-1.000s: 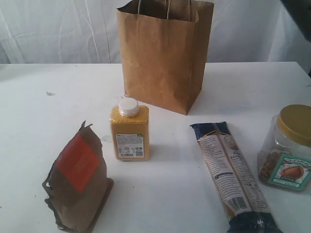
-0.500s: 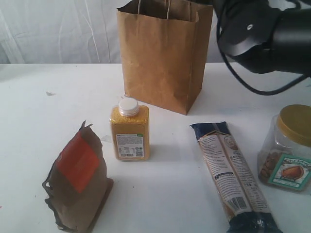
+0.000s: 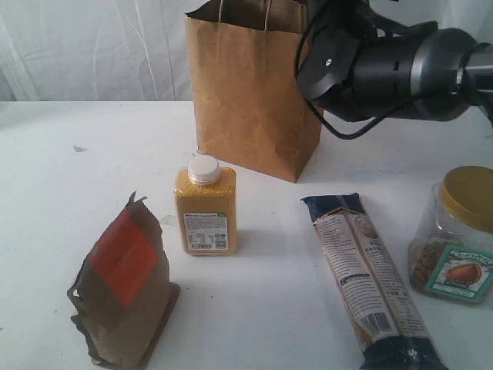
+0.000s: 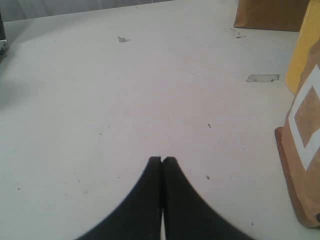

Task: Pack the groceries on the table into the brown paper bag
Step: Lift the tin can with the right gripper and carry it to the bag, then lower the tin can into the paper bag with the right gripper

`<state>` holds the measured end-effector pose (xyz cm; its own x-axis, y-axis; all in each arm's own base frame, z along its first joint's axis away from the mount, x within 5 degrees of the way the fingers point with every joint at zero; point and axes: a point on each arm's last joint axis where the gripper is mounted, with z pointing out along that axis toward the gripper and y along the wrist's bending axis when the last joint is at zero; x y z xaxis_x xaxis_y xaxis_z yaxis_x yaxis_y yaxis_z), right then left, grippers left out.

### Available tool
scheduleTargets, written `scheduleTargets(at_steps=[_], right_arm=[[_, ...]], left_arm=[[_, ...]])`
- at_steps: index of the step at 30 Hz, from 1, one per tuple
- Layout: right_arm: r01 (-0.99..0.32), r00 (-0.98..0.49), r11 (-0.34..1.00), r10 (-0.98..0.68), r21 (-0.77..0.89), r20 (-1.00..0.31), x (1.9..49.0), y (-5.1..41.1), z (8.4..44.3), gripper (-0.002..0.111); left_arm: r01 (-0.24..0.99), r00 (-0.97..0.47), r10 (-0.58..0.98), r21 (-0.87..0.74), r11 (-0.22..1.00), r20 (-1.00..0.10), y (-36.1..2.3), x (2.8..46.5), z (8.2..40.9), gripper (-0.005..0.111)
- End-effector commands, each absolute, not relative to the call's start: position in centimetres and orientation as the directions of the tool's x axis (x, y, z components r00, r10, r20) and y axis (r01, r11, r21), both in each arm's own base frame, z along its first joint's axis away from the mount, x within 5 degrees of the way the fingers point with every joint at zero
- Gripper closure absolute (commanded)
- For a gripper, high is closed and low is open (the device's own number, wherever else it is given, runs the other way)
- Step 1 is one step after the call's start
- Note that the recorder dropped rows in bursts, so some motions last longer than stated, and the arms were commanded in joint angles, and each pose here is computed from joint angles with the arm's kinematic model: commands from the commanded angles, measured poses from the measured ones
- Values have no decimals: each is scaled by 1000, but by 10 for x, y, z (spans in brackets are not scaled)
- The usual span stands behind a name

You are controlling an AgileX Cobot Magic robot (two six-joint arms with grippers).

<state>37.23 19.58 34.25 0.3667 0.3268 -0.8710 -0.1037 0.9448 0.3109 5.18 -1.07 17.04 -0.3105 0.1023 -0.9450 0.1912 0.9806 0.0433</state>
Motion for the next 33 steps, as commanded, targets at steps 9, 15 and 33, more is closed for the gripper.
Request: scheduleTargets(at_steps=[9, 15, 33], right_arm=[[-90, 498, 938, 333, 334, -801, 383, 199, 355, 91], [-13, 554, 951, 264, 309, -790, 381, 193, 358, 91], [-96, 468, 917, 386, 388, -795, 416, 178, 325, 91]], left_arm=[[197, -309, 104, 43, 979, -945, -11, 52, 169, 107], [197, -309, 104, 43, 979, -945, -11, 52, 169, 107], [197, -309, 104, 43, 979, -945, -11, 52, 169, 107]])
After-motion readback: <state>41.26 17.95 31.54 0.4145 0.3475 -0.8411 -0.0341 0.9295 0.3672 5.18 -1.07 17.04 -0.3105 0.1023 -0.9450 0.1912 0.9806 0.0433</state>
